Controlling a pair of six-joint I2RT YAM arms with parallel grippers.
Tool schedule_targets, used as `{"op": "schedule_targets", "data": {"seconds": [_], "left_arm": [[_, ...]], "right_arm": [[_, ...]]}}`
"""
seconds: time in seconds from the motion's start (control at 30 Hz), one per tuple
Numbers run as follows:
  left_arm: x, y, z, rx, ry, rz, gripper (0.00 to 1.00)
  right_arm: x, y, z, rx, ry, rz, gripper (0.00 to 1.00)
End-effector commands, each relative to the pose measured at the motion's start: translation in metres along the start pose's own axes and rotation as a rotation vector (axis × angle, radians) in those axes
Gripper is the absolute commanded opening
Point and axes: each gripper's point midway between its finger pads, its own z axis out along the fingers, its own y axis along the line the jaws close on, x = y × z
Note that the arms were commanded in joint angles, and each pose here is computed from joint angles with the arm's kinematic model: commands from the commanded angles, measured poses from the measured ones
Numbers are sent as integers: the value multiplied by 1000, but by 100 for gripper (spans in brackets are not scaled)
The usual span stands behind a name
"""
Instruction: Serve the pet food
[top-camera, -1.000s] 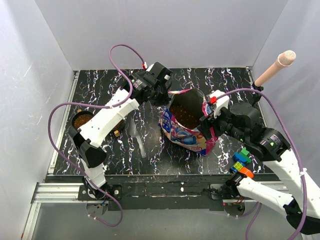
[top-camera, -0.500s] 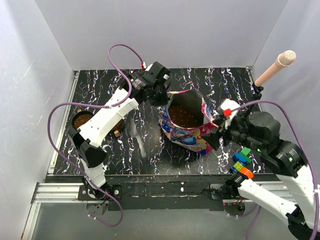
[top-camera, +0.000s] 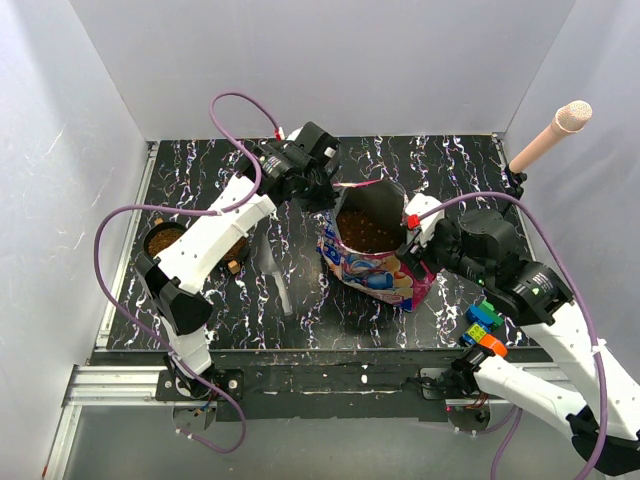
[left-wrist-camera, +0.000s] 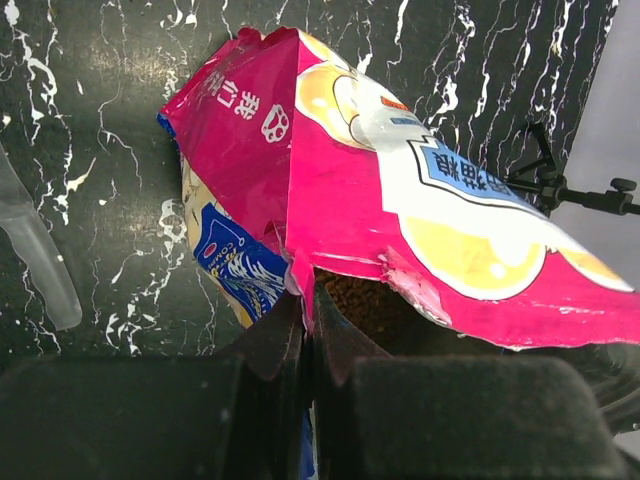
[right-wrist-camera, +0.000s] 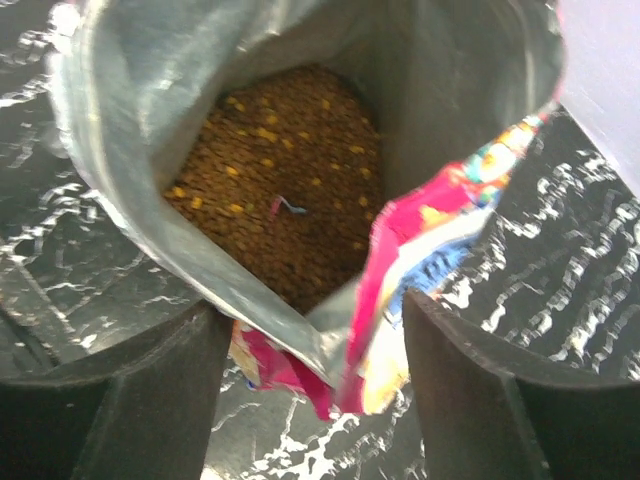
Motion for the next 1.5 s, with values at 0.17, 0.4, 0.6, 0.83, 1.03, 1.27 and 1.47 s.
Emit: {"op": "schedule_targets", "data": {"seconds": [0.17, 0.4, 0.6, 0.83, 1.03, 1.27, 1.47], "left_arm": [[-52, 23, -33, -26, -52, -414, 3], [-31, -1, -33, 196, 167, -689, 53], [-24, -18, -44, 249, 282, -832, 76], [-47, -14, -73, 273, 170, -901, 90], [-28, -6, -52, 216, 242, -966, 88], [-27, -3, -31, 198, 223, -987, 77], [-27, 0, -10, 178, 185, -961, 53]], "right_arm": [[-17, 10, 1, -48, -121, -12, 21], [-31, 22, -15, -113, -168, 31, 1], [-38, 24, -11, -140, -178, 33, 1], [-43, 21, -7, -139, -173, 7, 1], [-47, 19, -11, -128, -185, 10, 1], [-48, 18, -13, -126, -183, 6, 1], [-50, 17, -13, -122, -184, 5, 1]]}}
